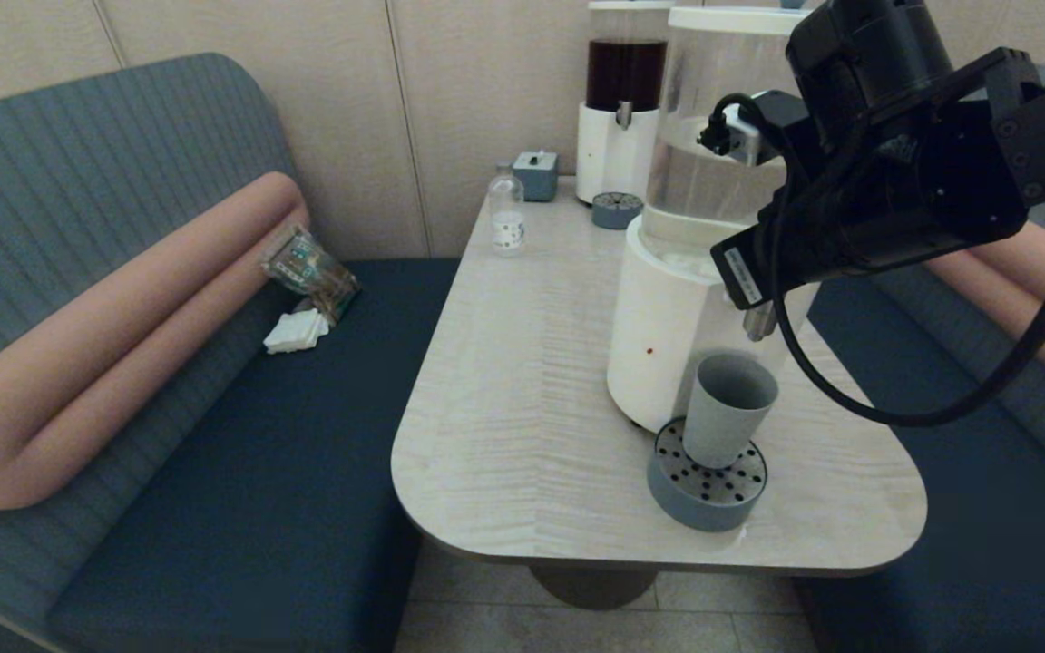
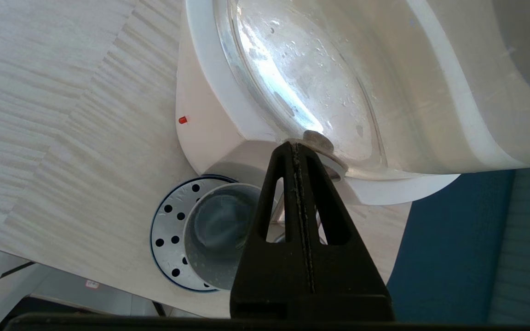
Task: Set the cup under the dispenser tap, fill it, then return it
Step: Turn off the faucet, then place the cup next to the water dispenser
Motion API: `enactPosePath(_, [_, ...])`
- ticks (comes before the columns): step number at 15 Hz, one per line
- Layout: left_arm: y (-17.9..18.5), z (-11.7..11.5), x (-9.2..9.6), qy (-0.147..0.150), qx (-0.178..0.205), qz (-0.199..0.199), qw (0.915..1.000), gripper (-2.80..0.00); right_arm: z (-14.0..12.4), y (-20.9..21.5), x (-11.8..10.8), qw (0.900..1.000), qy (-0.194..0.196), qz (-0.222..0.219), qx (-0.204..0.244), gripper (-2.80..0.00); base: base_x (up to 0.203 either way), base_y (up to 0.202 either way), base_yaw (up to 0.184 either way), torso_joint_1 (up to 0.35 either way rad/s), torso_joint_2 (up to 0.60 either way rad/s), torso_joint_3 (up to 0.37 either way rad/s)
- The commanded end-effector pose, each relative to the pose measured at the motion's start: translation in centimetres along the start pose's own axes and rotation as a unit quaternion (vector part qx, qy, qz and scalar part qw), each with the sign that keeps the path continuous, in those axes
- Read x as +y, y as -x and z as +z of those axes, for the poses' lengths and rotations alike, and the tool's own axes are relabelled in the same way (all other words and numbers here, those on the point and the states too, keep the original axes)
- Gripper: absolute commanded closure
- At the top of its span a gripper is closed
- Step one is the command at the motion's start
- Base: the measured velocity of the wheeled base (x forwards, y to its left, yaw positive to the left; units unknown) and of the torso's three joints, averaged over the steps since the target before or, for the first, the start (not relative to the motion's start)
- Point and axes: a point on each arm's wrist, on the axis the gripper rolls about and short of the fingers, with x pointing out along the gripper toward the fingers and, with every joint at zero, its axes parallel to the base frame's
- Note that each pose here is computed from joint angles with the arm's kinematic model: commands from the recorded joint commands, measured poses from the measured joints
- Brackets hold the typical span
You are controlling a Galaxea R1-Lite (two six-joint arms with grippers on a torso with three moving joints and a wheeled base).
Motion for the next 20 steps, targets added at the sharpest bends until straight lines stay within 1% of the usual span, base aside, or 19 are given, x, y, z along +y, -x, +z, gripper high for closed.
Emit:
enactPosePath(1, [0.0,0.0,0.0,0.0,-0.001,0.0,1.0,0.0,-0.1,-0.2,0.1,1.0,0.003,-0.001,0.005,0.0,0.0,0.0,0.0,0.0,0.0,0.0])
enactPosePath(3, [0.0,0.0,0.0,0.0,-0.001,0.0,1.0,0.0,-0.1,-0.1,0.1,1.0,0.003,0.0,0.004,0.0,0.0,0.0,0.0,0.0,0.0,0.0])
enactPosePath(5, [0.0,0.0,0.0,0.0,-0.001,0.0,1.0,0.0,0.2,0.3,-0.1,1.0,-0.002,0.002,-0.007,0.0,0.0,0.0,0.0,0.0,0.0,0.0])
enactPosePath(7, [0.0,0.0,0.0,0.0,-0.002,0.0,1.0,0.0,0.6,0.9,0.1,0.999,-0.01,0.008,-0.031,0.0,0.0,0.0,0.0,0.0,0.0,0.0])
enactPosePath(9, [0.0,0.0,0.0,0.0,-0.001,0.0,1.0,0.0,1.2,2.0,0.4,0.998,-0.02,0.027,-0.06,0.0,0.0,0.0,0.0,0.0,0.0,0.0])
enactPosePath(11, [0.0,0.0,0.0,0.0,-0.001,0.0,1.0,0.0,1.5,3.7,1.0,0.994,-0.027,0.053,-0.096,0.0,0.0,0.0,0.0,0.0,0.0,0.0])
enactPosePath(13, [0.0,0.0,0.0,0.0,-0.002,0.0,1.0,0.0,1.8,5.4,0.9,0.989,-0.037,0.061,-0.127,0.0,0.0,0.0,0.0,0.0,0.0,0.0])
enactPosePath(15, [0.0,0.0,0.0,0.0,-0.001,0.0,1.0,0.0,1.8,7.4,0.3,0.986,-0.045,0.066,-0.148,0.0,0.0,0.0,0.0,0.0,0.0,0.0])
enactPosePath(17, [0.0,0.0,0.0,-0.001,-0.001,0.0,1.0,0.0,1.7,10.2,-1.0,0.981,-0.062,0.061,-0.175,0.0,0.0,0.0,0.0,0.0,0.0,0.0])
enactPosePath(20, [0.0,0.0,0.0,-0.001,-0.001,0.0,1.0,0.0,0.6,15.4,-4.4,0.968,-0.118,0.014,-0.22,0.0,0.0,0.0,0.0,0.0,0.0,0.0])
